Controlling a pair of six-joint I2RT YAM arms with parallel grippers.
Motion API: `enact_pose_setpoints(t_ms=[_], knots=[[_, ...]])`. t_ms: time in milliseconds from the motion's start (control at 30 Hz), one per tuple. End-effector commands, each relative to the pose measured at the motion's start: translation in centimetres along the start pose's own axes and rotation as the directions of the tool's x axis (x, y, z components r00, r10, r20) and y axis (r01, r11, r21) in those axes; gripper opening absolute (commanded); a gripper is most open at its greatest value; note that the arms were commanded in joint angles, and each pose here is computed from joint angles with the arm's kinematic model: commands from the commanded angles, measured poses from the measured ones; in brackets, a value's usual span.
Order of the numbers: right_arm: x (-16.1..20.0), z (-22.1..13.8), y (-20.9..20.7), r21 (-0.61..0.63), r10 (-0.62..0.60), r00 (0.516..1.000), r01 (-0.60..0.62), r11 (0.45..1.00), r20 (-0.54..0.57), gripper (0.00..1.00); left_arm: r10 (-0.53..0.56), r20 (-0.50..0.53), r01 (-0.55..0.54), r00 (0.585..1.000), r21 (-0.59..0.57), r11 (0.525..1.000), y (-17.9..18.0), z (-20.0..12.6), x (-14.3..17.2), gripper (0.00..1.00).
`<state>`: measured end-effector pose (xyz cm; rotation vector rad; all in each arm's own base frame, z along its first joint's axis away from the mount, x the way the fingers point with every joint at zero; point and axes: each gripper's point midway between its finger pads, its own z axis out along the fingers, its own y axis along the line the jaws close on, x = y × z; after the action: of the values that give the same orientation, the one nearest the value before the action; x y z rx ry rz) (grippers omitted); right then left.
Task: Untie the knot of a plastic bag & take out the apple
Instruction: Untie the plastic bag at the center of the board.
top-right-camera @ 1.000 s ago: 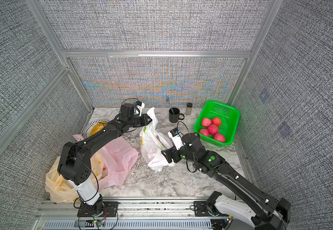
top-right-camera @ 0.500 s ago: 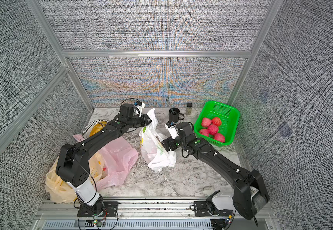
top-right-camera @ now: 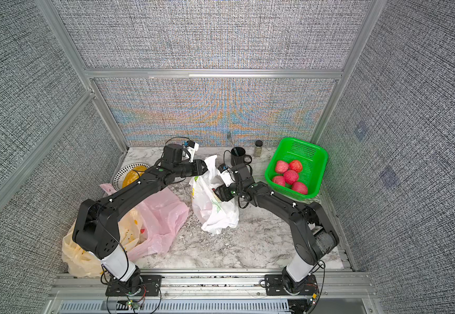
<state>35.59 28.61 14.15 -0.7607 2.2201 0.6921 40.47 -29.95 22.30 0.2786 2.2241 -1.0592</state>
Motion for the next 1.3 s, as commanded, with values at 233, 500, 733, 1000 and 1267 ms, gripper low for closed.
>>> enact_pose_setpoints(t_ms=[233, 500, 733, 1000, 1267], knots=[[-1.0, -3.1, 1.9, 0.006, 0.107, 0.992, -0.108, 0.994, 0.061, 0.0, 0.031, 0.023, -0.029, 0.999, -0.072, 0.997, 0.3, -3.0, 0.9, 0.74], [-1.2, -4.0, 1.2, 0.093, 0.198, 0.975, -0.208, 0.974, 0.1, 0.0, 0.065, 0.024, -0.062, 0.998, -0.135, 0.989, -0.4, -7.1, 2.6, 0.8], [-1.5, -3.4, 1.3, 0.096, 0.208, 0.973, -0.218, 0.971, 0.102, 0.0, 0.11, 0.0, -0.108, 0.994, -0.212, 0.971, -1.4, -9.1, 4.5, 1.0], [-1.5, -3.5, 1.3, 0.105, 0.204, 0.973, -0.215, 0.971, 0.108, 0.0, 0.074, 0.009, -0.067, 0.997, -0.324, 0.944, -0.4, -10.6, 6.2, 1.0], [-1.3, -3.4, 1.7, 0.107, 0.194, 0.976, -0.205, 0.973, 0.103, 0.0, 0.021, 0.071, -0.001, 0.997, -0.279, 0.96, -1.4, -7.8, 7.0, 1.0]])
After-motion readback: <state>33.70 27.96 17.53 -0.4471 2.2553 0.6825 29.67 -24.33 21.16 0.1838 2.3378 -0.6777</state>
